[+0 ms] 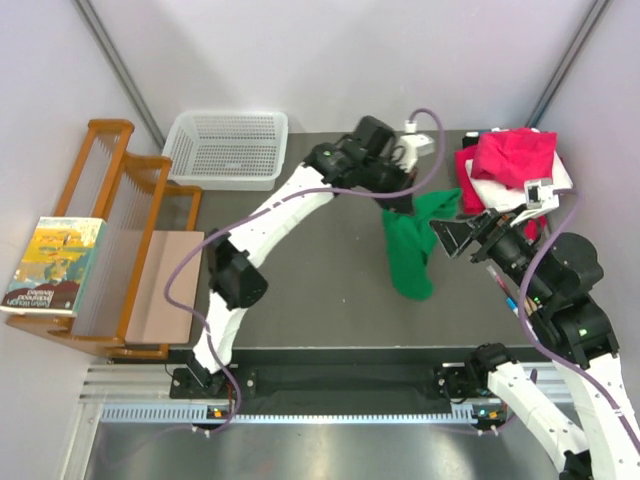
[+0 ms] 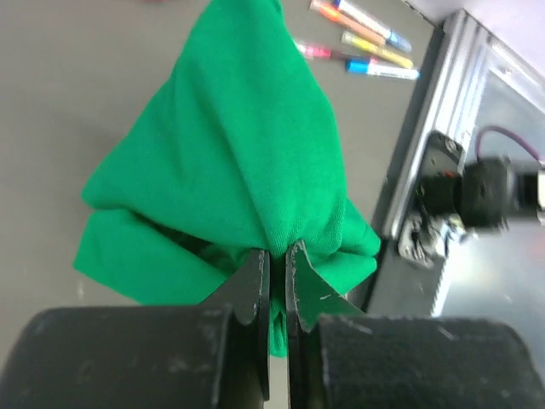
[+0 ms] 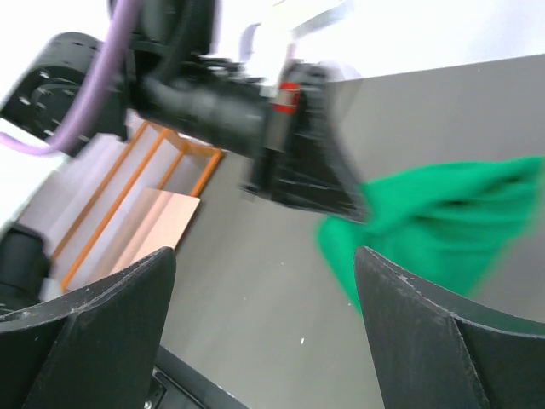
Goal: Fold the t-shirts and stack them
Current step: Move the tshirt to the center of the board
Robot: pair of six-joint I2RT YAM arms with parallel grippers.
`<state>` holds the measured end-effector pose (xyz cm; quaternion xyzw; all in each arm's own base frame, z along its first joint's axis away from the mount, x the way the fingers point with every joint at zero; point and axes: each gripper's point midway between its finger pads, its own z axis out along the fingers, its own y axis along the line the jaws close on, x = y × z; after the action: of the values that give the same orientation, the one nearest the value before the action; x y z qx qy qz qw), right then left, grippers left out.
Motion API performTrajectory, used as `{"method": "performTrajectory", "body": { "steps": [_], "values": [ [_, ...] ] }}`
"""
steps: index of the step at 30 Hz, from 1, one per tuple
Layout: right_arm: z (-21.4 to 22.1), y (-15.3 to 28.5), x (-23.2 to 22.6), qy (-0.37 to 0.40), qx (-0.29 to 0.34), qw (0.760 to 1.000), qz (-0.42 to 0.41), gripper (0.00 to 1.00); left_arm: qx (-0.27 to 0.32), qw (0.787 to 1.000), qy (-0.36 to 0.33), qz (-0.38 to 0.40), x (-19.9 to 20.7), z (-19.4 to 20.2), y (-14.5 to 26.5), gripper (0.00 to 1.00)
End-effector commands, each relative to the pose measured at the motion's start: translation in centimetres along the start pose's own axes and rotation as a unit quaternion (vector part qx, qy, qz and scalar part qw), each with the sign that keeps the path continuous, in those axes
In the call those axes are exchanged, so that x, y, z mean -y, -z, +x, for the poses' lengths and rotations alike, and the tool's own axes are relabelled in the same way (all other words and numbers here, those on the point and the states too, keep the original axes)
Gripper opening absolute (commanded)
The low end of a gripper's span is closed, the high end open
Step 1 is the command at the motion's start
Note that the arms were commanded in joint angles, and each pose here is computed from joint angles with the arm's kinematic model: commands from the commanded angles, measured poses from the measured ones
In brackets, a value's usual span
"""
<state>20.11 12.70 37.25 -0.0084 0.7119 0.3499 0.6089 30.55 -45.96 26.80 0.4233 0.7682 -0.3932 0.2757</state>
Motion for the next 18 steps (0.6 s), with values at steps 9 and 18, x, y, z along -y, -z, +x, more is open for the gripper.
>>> {"method": "performTrajectory", "body": {
  "steps": [9,18],
  "values": [
    [0.6,-3.0,2.8,0.017,-0.039,0.997,0.058,0.87,-0.065,0.994,0.069,0.060,0.6,12.9,14.8,0.95],
    [4.8,-5.5,6.3,-0.009,-0.115,0.988,0.103,0.85,0.027,0.992,0.125,0.015,-2.7,12.1,17.8,0.99]
  ]
}}
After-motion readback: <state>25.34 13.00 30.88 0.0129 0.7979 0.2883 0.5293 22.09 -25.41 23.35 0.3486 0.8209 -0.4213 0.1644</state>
